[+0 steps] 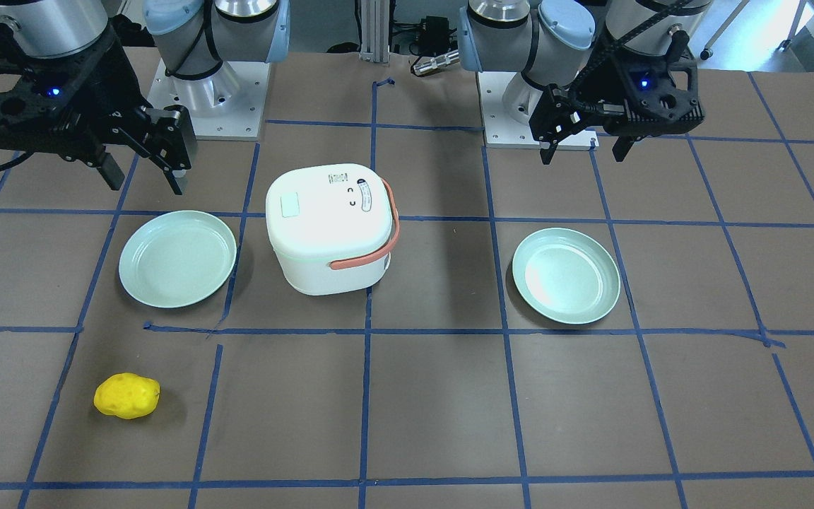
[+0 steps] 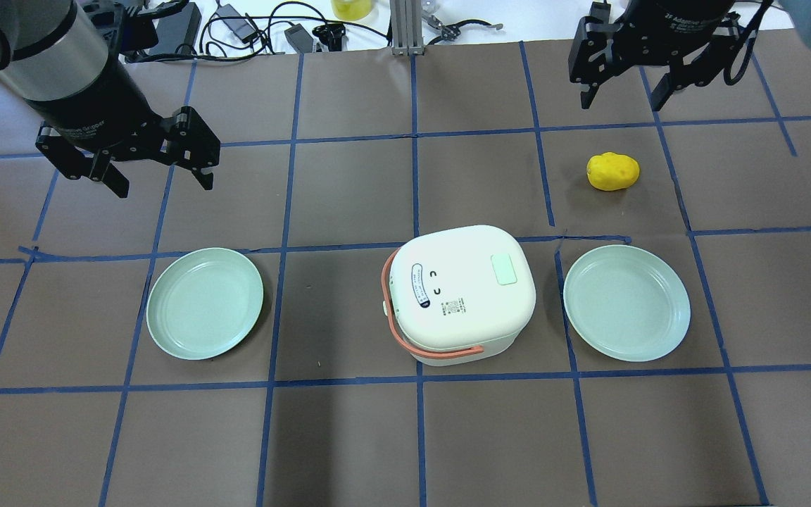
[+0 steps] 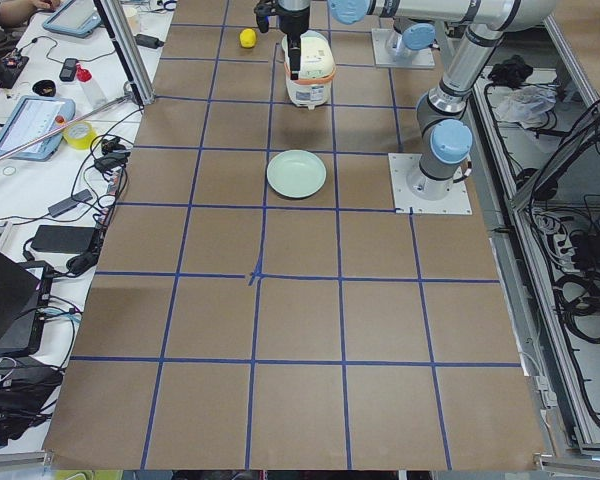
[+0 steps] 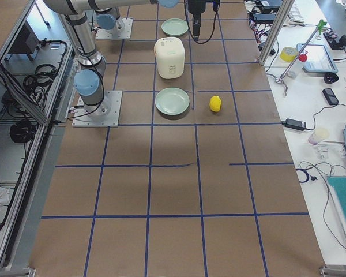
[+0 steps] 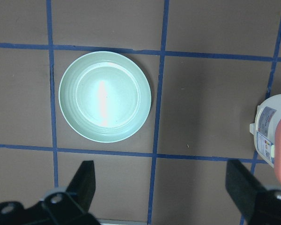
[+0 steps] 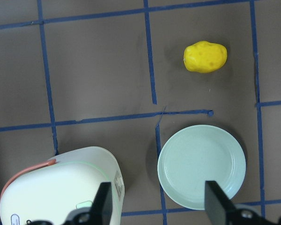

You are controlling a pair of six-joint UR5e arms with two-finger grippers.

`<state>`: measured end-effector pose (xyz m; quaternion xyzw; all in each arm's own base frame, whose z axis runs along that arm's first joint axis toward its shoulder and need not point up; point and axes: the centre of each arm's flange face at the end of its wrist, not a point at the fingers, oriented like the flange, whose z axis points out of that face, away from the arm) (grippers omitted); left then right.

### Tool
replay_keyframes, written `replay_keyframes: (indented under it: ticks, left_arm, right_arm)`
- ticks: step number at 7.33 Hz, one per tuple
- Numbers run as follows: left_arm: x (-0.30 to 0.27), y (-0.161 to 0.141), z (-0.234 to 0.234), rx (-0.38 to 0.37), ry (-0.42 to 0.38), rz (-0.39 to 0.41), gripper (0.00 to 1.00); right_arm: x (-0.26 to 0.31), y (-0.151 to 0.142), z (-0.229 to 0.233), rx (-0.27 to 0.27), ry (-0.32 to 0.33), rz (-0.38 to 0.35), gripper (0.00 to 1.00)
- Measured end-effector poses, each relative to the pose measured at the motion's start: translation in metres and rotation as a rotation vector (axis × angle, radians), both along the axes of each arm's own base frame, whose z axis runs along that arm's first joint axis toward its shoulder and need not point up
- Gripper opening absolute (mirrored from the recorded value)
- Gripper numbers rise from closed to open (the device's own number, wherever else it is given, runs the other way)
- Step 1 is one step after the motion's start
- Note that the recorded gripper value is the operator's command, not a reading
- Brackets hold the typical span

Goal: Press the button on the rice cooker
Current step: 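Move the right gripper down toward the green button on the rice cooker lid, then press the green button on the rice cooker with the right gripper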

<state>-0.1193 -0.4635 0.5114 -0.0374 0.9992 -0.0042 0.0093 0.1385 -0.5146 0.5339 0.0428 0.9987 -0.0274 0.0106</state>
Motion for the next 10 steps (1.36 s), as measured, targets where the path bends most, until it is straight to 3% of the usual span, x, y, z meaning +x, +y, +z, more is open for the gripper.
replay_keyframes:
  ticks: [3, 5, 8, 10]
  left_arm:
    - [0.0, 0.0, 0.0, 0.0, 0.0, 0.0, 1.0]
    - [0.0, 0.0, 0.0, 0.0, 0.0, 0.0, 1.0]
    - [0.0, 0.0, 0.0, 0.0, 0.0, 0.0, 1.0]
    - [0.0, 0.0, 0.0, 0.0, 0.0, 0.0, 1.0]
  right_arm:
    - [0.016, 0.01, -0.017, 0.098, -0.043, 0.01, 0.0]
    - [0.062, 0.035, -0.071, 0.214, -0.062, 0.016, 0.0]
    - [0.093, 0.068, -0.149, 0.275, -0.041, 0.052, 0.0]
    - [0.099, 0.073, -0.168, 0.278, -0.041, 0.065, 0.0]
